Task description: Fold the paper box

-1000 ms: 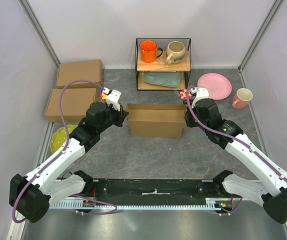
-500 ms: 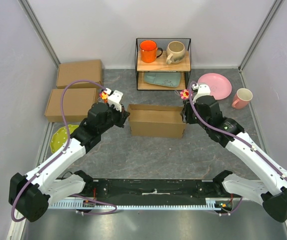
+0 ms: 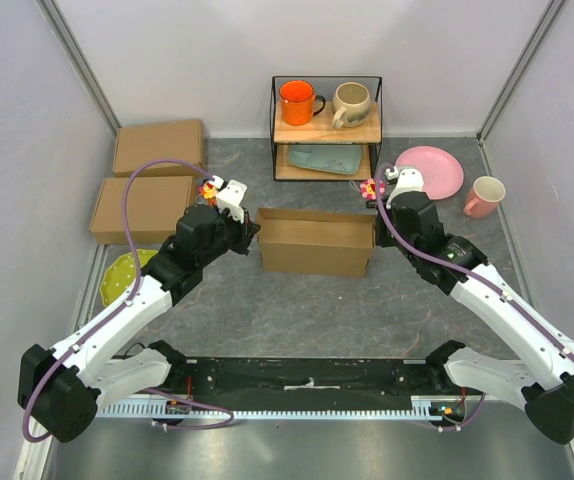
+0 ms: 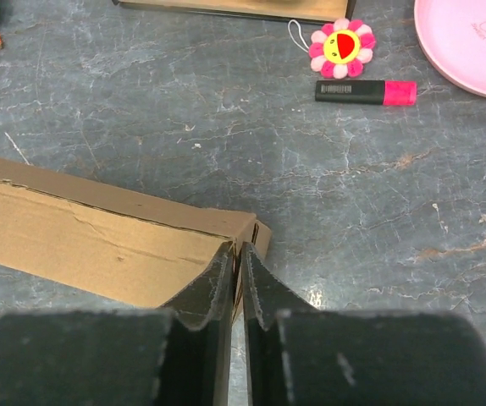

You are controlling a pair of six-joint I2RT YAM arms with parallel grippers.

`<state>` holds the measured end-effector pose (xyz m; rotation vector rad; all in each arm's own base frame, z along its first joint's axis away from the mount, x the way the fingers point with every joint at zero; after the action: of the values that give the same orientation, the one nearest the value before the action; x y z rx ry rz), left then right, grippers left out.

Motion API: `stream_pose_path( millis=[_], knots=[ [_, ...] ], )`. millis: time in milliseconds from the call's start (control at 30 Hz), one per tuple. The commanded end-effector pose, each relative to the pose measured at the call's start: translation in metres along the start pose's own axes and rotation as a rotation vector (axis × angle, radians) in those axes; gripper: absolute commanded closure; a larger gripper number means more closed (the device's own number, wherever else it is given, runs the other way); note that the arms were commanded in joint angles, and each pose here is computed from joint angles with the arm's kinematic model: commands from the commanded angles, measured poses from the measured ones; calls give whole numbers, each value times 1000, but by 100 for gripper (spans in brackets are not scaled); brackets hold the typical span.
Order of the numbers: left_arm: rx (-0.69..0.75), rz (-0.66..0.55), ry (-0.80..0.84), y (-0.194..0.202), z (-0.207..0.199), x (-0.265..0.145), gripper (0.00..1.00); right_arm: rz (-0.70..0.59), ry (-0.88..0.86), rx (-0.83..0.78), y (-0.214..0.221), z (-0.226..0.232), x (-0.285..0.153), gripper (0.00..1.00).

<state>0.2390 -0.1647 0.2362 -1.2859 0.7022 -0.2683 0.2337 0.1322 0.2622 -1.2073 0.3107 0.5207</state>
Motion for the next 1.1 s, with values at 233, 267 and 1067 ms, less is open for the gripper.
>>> stream_pose_path(
  millis=[233,267,1067],
  knots=[
    [-15,36,44,8,-8,2,98,32,2,-6,23,-9,5,94],
    [-17,33,42,6,-8,1,98,41,2,-6,26,-10,6,95],
    [9,-7,-43,-33,7,-2,84,43,-15,-7,25,-8,5,94]
  ],
)
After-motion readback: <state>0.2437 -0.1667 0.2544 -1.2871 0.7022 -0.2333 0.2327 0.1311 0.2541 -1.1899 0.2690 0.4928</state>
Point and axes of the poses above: each gripper's point midway between its finger pads, its own x axis out along the fingers, its own z axis along the line the jaws close on, y = z × x, the point moved 7 cm from there along -x, back along the fingers, and after that the axes turned 14 degrees about x, right-handed, at the moved point
